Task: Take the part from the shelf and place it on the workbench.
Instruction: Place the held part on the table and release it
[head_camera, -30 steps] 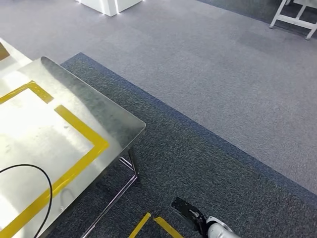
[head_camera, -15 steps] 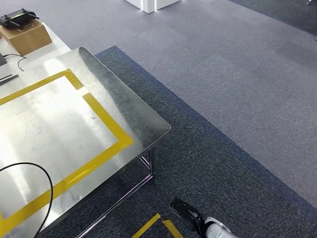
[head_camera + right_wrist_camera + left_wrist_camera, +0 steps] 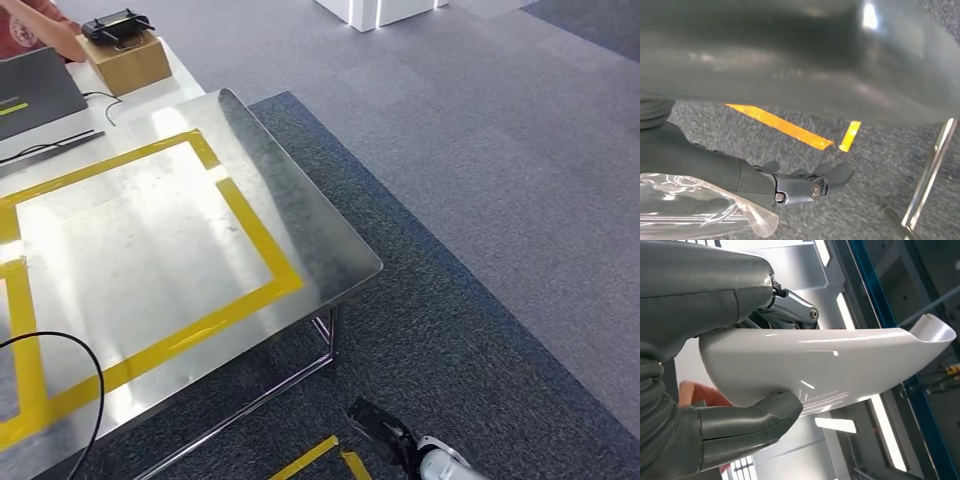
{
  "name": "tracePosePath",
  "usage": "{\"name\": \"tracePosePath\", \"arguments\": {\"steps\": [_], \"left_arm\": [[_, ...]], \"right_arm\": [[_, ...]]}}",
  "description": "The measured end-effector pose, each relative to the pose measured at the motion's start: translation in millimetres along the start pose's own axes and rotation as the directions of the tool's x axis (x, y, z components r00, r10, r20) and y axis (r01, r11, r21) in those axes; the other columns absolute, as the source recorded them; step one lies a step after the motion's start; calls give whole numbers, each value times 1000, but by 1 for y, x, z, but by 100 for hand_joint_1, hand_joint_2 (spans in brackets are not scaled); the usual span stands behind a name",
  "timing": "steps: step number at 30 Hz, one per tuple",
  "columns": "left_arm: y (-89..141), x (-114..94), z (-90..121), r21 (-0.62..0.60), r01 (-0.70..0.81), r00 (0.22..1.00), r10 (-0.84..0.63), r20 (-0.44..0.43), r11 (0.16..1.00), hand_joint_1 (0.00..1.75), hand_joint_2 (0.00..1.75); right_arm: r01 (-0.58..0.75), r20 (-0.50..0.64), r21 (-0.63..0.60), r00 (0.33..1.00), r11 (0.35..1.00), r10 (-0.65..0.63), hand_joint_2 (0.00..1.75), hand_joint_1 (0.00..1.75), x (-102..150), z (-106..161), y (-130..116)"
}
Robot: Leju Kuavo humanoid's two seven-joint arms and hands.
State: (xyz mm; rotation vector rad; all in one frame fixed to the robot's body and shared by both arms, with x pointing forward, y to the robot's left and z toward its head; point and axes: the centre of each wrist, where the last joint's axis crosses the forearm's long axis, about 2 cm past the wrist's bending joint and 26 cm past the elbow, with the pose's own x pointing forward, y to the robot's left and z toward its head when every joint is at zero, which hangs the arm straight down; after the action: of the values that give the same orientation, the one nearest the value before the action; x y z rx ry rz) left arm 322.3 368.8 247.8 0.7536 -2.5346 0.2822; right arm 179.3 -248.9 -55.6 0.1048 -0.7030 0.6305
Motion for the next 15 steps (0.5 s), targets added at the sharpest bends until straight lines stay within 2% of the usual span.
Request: {"name": "tracePosePath", "arguments": {"steps": [15], "left_arm": [[-2, 1, 1, 5, -3, 1000, 3, -3, 1000, 175, 175]], "right_arm": [[0, -3, -1, 1000, 1000, 0, 0, 0, -1, 0, 0]]}}
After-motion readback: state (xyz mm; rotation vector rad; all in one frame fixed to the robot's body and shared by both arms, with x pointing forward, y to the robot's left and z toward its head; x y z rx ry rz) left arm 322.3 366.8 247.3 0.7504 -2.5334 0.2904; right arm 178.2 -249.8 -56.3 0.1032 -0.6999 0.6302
